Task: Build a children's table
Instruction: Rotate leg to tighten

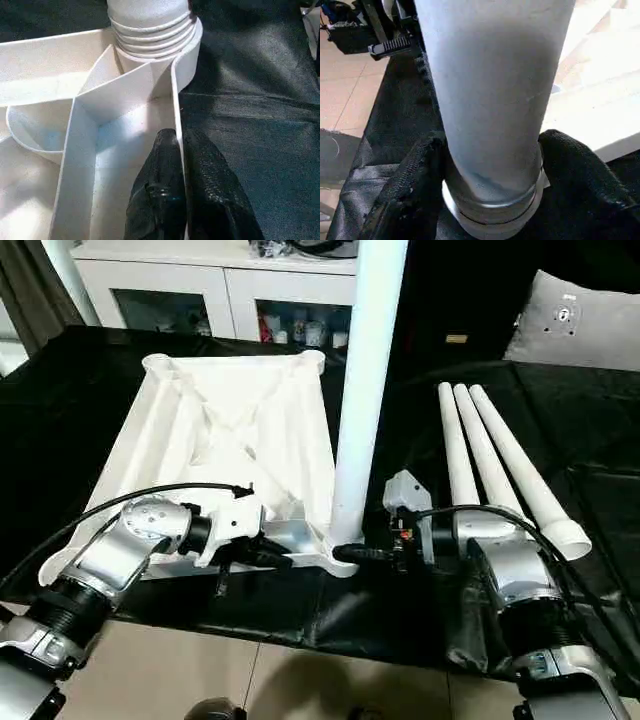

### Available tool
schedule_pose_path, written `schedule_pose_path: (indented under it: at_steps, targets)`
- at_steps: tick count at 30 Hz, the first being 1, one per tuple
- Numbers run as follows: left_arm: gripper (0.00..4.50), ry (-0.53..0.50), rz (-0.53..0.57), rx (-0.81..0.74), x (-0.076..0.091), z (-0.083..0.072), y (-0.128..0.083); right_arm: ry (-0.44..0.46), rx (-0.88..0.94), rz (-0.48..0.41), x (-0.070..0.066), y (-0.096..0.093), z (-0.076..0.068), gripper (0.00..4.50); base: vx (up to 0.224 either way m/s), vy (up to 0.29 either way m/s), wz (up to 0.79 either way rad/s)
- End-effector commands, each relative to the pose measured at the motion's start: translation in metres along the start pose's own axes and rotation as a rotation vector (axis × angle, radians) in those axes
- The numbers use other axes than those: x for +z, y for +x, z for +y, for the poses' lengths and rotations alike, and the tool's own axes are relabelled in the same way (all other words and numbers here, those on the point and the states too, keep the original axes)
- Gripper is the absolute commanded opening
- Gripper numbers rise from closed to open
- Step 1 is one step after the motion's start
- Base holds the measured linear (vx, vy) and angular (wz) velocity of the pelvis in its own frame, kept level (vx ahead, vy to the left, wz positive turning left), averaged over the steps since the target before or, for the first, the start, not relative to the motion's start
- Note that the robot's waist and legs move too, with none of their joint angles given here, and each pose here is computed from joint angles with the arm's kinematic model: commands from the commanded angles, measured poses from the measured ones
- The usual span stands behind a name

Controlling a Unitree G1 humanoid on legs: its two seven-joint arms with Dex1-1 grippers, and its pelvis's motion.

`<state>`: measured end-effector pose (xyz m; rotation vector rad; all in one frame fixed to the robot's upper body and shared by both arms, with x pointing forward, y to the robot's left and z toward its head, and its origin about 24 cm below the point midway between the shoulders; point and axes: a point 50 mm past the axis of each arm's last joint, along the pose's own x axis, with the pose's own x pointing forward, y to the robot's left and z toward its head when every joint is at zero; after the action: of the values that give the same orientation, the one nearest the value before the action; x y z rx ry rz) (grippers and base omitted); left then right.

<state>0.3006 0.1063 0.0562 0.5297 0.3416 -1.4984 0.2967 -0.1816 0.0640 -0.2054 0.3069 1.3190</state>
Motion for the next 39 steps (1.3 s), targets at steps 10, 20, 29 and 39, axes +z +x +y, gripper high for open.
schedule_pose_path:
  at_steps: [10, 20, 29, 39]
  targets:
    - [0.00, -0.125, -0.097, 0.156, 0.022, 0.007, 0.018, 0.151, -0.231, -0.056, -0.004, 0.028, -0.004, 2.61, 0.000, 0.000, 0.00]
    - [0.00, -0.439, -0.251, 0.541, 0.068, 0.037, 0.051, 0.409, -0.662, -0.136, 0.005, 0.073, -0.029, 2.49, 0.000, 0.000, 0.00]
    - [0.00, -0.393, -0.179, 0.627, 0.070, 0.039, 0.052, 0.445, -0.747, -0.160, 0.004, 0.075, -0.032, 3.17, 0.000, 0.000, 0.00]
    - [0.00, -0.343, -0.129, 0.681, 0.065, 0.046, 0.052, 0.397, -0.860, -0.228, 0.004, 0.044, -0.035, 4.06, 0.000, 0.000, 0.00]
